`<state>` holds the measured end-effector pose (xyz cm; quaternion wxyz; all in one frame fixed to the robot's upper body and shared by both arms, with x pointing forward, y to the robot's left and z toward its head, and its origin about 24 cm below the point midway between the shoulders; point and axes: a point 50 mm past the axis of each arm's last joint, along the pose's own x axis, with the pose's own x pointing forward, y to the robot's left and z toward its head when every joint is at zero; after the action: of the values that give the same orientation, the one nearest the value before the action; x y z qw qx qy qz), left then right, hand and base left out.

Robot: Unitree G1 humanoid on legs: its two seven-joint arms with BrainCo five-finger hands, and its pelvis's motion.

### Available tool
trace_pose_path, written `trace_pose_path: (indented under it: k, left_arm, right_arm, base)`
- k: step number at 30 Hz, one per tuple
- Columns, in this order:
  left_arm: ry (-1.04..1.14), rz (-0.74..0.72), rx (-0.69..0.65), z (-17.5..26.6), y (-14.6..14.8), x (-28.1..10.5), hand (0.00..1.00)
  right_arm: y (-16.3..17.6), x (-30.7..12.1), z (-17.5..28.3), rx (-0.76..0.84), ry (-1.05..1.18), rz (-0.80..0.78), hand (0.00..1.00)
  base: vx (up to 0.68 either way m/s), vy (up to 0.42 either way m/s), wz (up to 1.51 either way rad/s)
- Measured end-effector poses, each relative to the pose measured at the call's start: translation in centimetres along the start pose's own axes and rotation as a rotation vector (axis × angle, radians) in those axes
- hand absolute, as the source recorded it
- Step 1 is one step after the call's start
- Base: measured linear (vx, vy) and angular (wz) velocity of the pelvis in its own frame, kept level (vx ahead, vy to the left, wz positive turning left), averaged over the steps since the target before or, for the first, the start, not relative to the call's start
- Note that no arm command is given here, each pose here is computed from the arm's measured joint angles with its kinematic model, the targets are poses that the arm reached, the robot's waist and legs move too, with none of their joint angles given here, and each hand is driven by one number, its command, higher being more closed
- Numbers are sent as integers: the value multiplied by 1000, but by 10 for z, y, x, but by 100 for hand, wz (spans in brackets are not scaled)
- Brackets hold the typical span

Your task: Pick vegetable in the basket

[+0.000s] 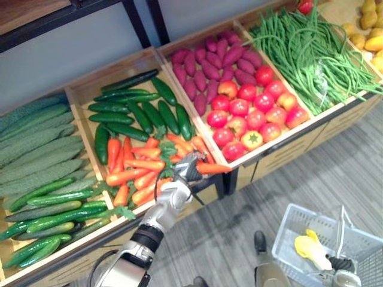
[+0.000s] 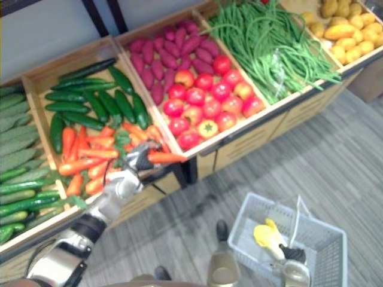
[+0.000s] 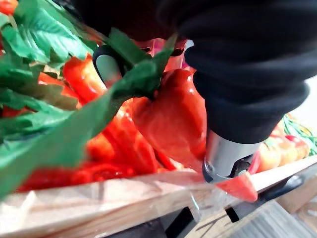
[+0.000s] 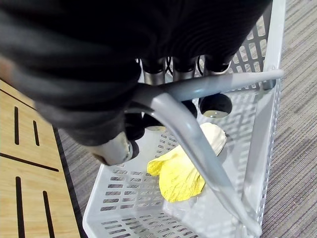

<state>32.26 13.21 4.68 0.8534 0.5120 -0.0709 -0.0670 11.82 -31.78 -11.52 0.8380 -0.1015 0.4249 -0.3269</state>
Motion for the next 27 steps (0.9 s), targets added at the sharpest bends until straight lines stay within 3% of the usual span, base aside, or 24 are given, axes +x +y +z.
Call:
trace_pose_path:
  k: [27]
  left_arm:
    - [109,108,-25,-31,19,-18,100]
  right_arm:
    - [9,-5,-10,-43,16,37,100]
  base:
    - [-31,-40,1]
